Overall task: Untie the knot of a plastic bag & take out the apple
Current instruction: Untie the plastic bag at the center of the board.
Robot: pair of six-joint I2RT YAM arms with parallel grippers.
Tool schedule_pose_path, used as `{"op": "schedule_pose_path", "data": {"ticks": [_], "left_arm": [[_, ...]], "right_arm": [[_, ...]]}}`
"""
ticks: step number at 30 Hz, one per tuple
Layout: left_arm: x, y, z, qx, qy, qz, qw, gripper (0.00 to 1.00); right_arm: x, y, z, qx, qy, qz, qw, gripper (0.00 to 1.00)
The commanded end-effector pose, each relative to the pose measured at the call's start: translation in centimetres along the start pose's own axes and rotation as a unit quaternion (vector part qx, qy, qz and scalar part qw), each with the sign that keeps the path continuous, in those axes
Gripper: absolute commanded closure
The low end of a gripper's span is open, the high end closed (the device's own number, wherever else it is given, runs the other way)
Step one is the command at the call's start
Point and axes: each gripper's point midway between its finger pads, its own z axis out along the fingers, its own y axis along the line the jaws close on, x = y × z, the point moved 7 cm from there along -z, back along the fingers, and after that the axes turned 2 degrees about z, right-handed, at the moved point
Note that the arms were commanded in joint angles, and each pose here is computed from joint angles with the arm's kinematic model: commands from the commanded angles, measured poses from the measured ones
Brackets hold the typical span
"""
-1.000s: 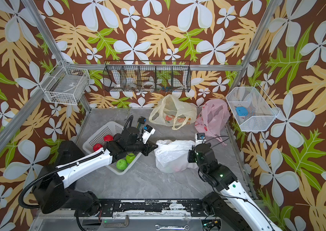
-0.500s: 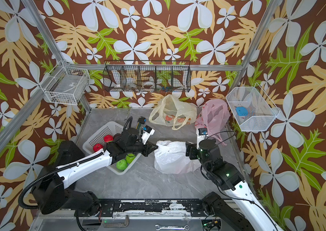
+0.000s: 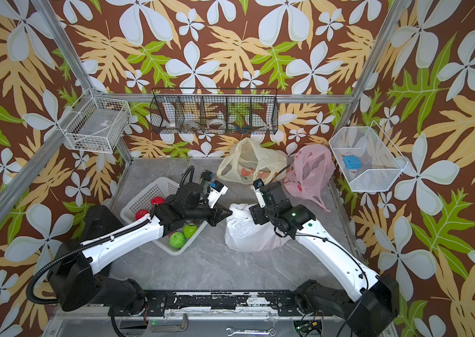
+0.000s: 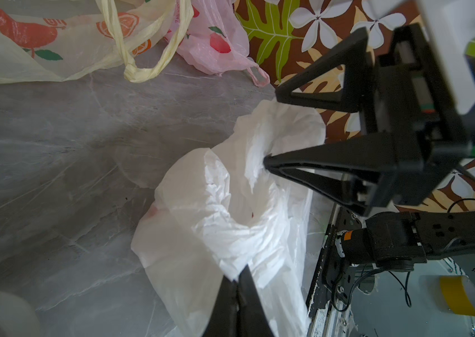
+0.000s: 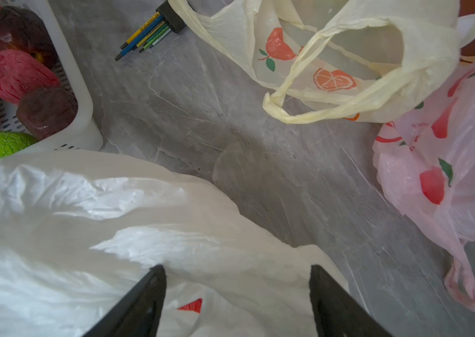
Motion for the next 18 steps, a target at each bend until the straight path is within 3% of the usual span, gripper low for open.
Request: {"op": "schedule_pose_path", "data": {"ticks": [1,5,8,10,12,16,18], "left_arm": [[-0.4,-0.4,-0.7,0.005,-0.007,0.011,1.000,1.00],[-0.4,-0.6,-1.7,-0.009,-0.011,0.023,1.000,1.00],[-0.5,-0.8,-2.8,-0.026,-0.015,0.031,0.999,1.00],[-0.5,-0.9,-3.8,-0.039,-0.022,0.038,0.998,1.00],[-0.3,-1.1,-4.9,-0.049,-0.033,0.044,0.997,1.00],[1.1,-0.9,-6.2,-0.062,-0.054,0.037,0.996,1.00],[2.1,-0.6,-6.3,-0.063,-0.059,0.028,0.996,1.00]], "right_arm": [[-0.8,0.5,0.8,-0.015,-0.009,-0.027,0.999,0.35],[-1.3,-0.2,1.6,0.018,0.000,-0.031,0.999,0.77],[-2.1,-2.4,1.2,0.074,-0.010,0.005,0.997,0.94],[-2.4,-4.9,0.4,0.110,-0.024,0.064,0.992,1.00],[-1.8,-8.4,-0.5,0.133,-0.038,0.153,0.978,1.00],[1.2,-12.5,-1.7,0.103,-0.077,0.289,0.949,1.00],[2.2,-12.5,-2.1,0.096,-0.087,0.305,0.944,1.00]]}}
